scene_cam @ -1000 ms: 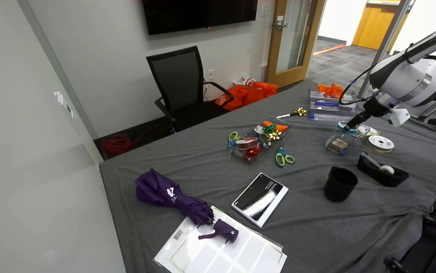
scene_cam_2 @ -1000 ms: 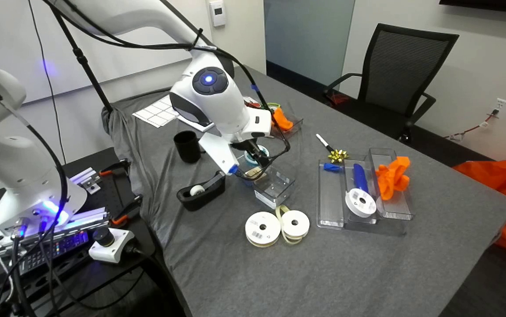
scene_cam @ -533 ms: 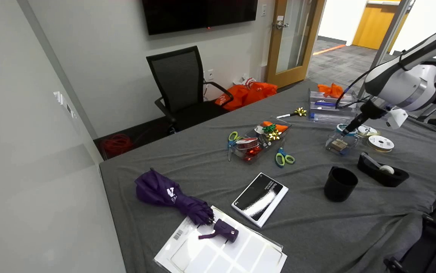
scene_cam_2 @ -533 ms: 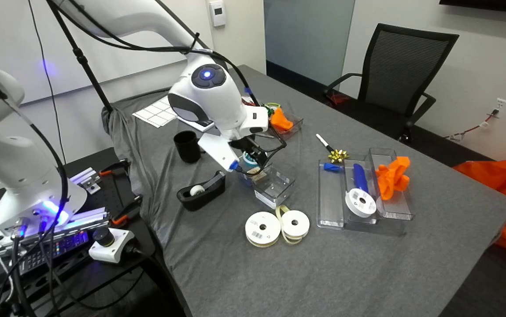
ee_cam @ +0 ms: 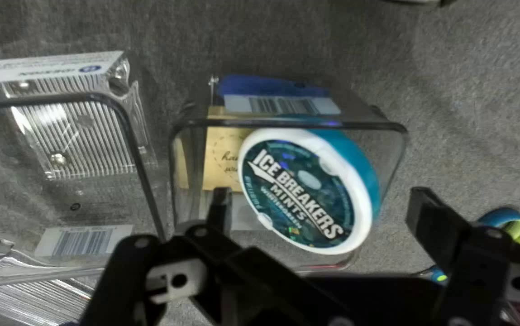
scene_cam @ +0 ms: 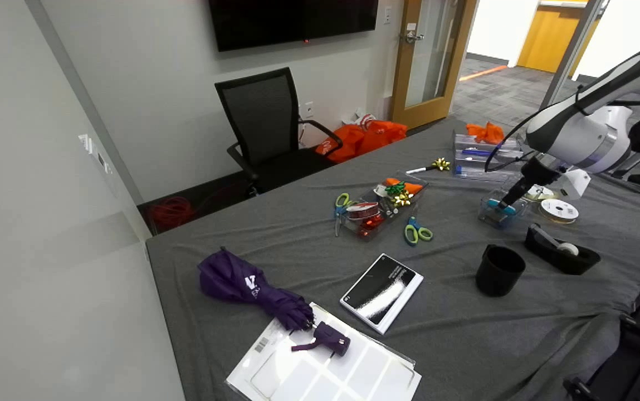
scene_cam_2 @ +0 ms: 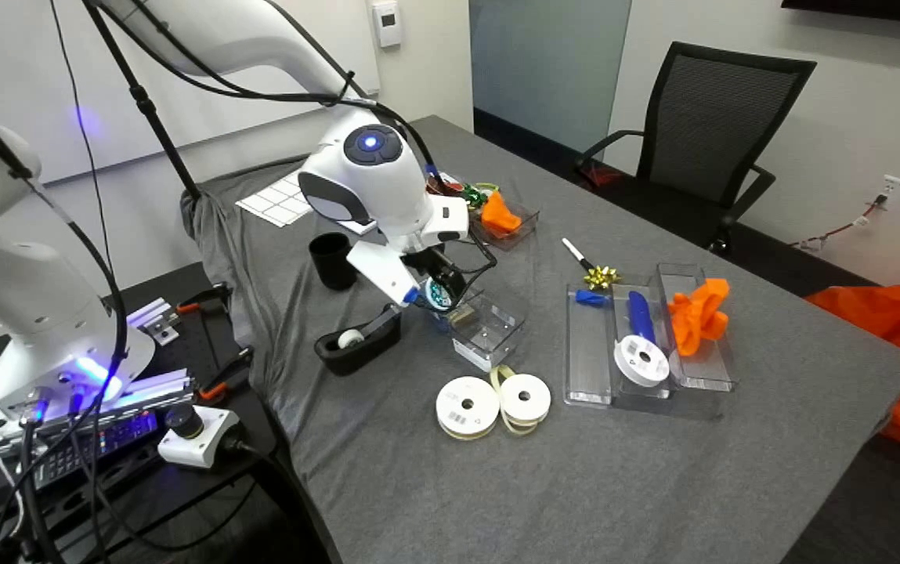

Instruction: Put the white and blue object in the clear container on the left.

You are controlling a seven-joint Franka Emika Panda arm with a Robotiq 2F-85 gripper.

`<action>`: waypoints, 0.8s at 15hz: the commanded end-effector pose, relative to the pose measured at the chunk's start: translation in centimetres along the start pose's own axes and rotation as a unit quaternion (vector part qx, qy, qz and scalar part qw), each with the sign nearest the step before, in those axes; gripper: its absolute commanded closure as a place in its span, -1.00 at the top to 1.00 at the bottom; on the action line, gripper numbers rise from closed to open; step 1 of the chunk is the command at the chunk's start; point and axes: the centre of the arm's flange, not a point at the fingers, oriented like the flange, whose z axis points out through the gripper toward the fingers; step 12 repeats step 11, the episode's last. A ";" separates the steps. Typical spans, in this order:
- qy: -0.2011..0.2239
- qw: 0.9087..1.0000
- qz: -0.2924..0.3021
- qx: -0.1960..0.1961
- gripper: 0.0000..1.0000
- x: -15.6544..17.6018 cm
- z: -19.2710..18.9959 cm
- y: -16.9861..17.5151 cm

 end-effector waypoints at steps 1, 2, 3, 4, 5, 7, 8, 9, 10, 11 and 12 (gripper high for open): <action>-0.002 1.000 -0.002 -0.006 1.00 -0.1 -0.2 -0.2; -0.002 1.000 -0.001 -0.004 1.00 -0.1 -0.3 -0.2; 0.000 1.000 -0.001 -0.002 1.00 -0.1 -0.4 -0.2; 0.000 1.000 -0.001 -0.001 1.00 -0.1 -0.5 -0.2; 0.002 1.000 -0.001 0.001 1.00 -0.1 -0.8 -0.3; 0.003 1.000 0.000 0.005 1.00 0.1 -1.5 -0.5; 0.004 1.000 0.002 0.007 1.00 0.3 -2.0 -0.6; 0.004 1.000 0.004 0.009 1.00 0.6 -2.6 -0.7; 0.004 1.000 0.008 0.010 1.00 0.8 -3.1 -0.7; 0.005 1.000 0.011 0.014 1.00 1.1 -3.6 -0.6; 0.005 1.000 0.011 0.014 1.00 1.1 -3.6 -0.6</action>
